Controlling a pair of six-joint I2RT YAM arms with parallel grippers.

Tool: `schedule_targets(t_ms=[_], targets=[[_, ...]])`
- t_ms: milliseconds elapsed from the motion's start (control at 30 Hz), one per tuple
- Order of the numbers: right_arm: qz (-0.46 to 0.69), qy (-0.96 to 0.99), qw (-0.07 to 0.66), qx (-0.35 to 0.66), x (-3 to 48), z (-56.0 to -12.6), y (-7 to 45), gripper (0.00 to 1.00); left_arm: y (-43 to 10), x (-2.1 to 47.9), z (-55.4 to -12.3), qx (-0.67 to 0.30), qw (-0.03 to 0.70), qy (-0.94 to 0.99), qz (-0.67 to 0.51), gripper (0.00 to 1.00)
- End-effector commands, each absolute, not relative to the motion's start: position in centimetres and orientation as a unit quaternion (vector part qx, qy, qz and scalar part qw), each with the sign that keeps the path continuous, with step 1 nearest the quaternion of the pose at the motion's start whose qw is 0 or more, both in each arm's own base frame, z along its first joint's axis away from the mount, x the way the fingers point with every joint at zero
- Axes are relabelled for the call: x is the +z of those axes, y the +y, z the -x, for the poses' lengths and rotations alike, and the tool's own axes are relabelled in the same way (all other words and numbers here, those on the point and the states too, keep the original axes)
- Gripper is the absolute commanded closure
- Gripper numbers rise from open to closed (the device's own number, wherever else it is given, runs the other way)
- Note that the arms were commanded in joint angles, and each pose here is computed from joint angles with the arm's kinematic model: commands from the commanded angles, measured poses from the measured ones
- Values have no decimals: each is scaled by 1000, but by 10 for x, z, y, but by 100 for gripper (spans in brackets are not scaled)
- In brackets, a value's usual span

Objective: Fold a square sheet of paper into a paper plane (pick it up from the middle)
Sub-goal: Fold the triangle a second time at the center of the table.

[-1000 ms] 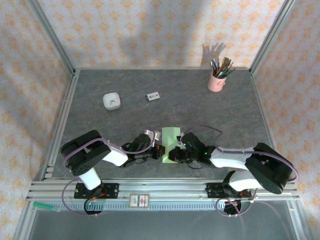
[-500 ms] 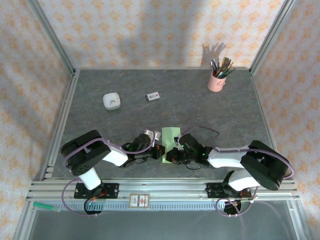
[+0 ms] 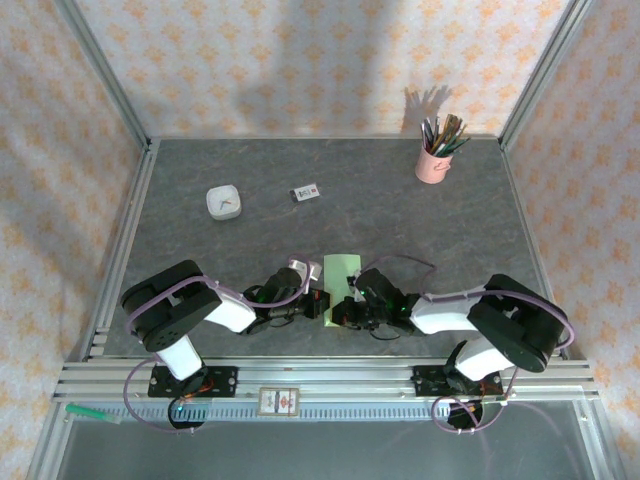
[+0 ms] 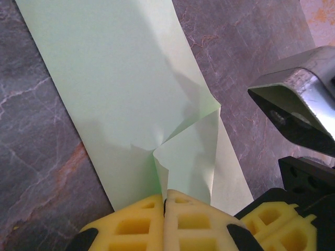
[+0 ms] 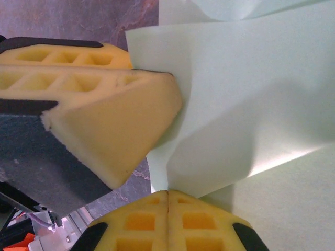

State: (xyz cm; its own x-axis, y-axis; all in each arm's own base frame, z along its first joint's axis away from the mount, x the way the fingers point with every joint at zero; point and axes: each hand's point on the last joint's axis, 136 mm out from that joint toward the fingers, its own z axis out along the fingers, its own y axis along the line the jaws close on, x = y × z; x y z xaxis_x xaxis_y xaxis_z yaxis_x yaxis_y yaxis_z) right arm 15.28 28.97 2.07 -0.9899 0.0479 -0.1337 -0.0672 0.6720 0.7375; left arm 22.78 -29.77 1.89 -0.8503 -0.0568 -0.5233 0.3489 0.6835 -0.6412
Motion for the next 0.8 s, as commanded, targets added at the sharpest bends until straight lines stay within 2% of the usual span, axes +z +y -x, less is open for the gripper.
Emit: schedule_targets(t_ms=[0, 367, 767], targets=[[10, 908, 83, 410, 26, -158, 296, 100, -242, -42, -214, -257, 215, 941, -57, 100], [3, 897, 91, 433, 42, -159, 299, 100, -242, -42, -213, -256, 213, 941, -56, 100], [-3, 909, 81, 408, 18, -155, 293, 100, -241, -43, -214, -253, 213, 942, -56, 100]])
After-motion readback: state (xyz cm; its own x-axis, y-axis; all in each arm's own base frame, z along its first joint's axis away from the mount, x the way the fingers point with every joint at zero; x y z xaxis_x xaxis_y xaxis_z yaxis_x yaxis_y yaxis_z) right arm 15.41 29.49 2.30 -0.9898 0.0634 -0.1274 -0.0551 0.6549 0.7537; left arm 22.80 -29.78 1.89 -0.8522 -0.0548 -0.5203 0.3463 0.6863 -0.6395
